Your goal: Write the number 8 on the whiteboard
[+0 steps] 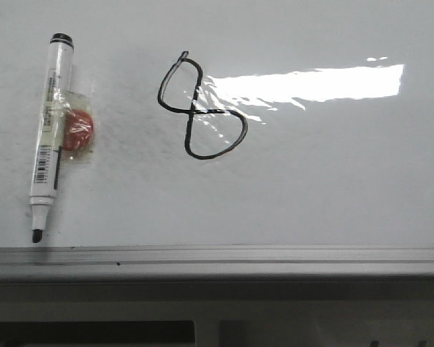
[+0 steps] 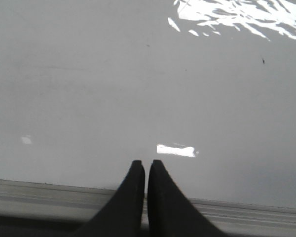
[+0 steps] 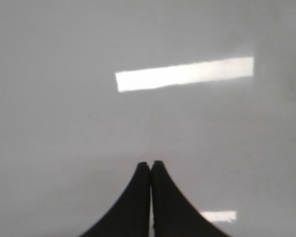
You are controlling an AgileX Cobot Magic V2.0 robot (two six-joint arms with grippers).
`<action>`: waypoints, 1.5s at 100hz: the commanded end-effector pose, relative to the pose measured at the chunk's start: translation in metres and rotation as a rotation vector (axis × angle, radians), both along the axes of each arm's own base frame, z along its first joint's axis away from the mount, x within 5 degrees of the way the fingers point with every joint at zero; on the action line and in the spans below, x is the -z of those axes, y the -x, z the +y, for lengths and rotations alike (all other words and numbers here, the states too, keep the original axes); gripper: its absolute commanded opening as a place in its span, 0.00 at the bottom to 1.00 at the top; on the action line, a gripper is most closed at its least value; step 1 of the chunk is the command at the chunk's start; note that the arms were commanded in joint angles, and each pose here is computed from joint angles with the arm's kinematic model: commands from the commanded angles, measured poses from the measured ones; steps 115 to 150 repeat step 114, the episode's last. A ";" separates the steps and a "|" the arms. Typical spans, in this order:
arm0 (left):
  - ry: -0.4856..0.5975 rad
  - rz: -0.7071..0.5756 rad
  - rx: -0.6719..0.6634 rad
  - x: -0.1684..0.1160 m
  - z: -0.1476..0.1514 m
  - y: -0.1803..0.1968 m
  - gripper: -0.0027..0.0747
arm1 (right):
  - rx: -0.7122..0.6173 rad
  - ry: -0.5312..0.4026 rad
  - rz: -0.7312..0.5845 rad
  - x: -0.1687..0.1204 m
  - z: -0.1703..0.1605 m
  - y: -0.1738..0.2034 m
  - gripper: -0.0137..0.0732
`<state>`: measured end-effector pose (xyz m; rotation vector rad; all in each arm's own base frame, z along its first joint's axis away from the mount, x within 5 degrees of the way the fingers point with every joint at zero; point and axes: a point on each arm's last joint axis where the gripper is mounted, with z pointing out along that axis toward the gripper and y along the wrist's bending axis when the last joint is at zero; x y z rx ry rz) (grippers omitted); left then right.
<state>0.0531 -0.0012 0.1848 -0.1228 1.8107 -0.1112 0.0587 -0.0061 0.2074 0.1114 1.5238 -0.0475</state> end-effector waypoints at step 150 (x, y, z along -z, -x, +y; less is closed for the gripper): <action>0.007 -0.021 -0.005 0.009 0.000 0.000 0.01 | 0.057 0.032 0.249 0.027 -0.004 0.006 0.08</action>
